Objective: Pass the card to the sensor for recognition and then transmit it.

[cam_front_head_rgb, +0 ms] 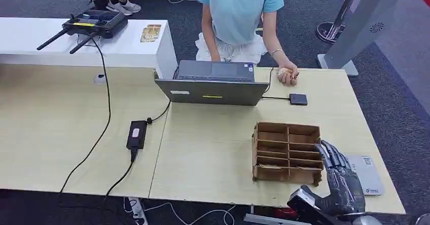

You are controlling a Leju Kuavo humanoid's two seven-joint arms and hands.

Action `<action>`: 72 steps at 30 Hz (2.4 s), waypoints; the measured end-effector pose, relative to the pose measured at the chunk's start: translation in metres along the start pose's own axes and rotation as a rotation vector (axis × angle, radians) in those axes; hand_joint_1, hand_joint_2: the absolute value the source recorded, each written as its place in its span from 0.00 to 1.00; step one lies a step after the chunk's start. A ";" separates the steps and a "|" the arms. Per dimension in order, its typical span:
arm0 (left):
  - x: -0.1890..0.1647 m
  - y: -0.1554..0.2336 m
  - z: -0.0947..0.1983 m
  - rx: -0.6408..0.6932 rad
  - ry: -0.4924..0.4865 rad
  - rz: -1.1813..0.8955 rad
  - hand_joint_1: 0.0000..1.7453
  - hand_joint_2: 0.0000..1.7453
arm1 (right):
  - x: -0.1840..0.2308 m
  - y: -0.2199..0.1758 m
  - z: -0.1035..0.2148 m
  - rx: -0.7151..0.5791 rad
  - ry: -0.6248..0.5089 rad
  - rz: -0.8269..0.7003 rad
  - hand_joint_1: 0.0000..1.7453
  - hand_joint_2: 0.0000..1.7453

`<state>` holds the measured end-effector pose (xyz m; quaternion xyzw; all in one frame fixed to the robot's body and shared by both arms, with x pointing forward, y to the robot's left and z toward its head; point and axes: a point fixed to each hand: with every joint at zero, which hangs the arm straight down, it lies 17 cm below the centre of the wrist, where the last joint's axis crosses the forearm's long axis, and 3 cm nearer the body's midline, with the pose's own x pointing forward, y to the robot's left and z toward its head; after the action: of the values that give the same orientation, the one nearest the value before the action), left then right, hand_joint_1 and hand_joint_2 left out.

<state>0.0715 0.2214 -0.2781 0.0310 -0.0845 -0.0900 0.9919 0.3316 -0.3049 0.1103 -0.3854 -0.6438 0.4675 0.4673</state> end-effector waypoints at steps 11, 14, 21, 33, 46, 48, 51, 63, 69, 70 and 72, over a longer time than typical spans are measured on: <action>0.000 0.000 0.000 0.001 -0.001 -0.017 0.00 0.00 | -0.005 0.001 -0.007 -0.028 0.027 0.118 0.00 1.00; 0.000 0.000 0.000 0.001 -0.001 -0.018 0.00 0.00 | -0.003 0.003 -0.010 -0.028 0.028 0.141 0.00 1.00; 0.000 0.000 0.000 0.002 -0.002 -0.030 0.00 0.00 | -0.005 0.008 -0.014 -0.023 0.039 0.200 0.01 1.00; 0.000 0.000 0.000 0.002 -0.002 -0.033 0.00 0.00 | -0.006 0.016 -0.015 -0.014 0.050 0.208 0.40 1.00; 0.000 0.000 0.000 0.002 -0.002 -0.034 0.00 0.00 | -0.007 0.017 -0.014 -0.011 0.055 0.207 0.32 1.00; -0.001 0.001 0.000 0.003 -0.002 -0.035 0.00 0.00 | -0.007 0.017 -0.014 -0.011 0.058 0.206 0.30 1.00; 0.000 0.000 0.000 0.002 -0.002 -0.035 0.00 0.00 | -0.007 0.018 -0.014 -0.007 0.059 0.205 0.31 1.00; -0.001 0.001 0.000 0.003 -0.002 -0.039 0.00 0.00 | -0.007 0.024 -0.013 0.012 0.064 0.198 0.26 1.00; -0.001 0.001 0.000 0.003 -0.002 -0.044 0.00 0.00 | -0.009 0.029 -0.012 0.027 0.070 0.211 0.47 1.00; -0.001 0.001 0.000 0.003 -0.002 -0.045 0.00 0.00 | -0.009 0.030 -0.011 0.029 0.070 0.214 0.47 1.00; -0.001 0.001 0.000 0.003 -0.002 -0.045 0.00 0.00 | -0.009 0.033 -0.011 0.035 0.070 0.215 0.44 1.00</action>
<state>0.0711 0.2224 -0.2783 0.0344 -0.0851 -0.1122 0.9894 0.3466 -0.3015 0.0780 -0.4600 -0.5739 0.5123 0.4434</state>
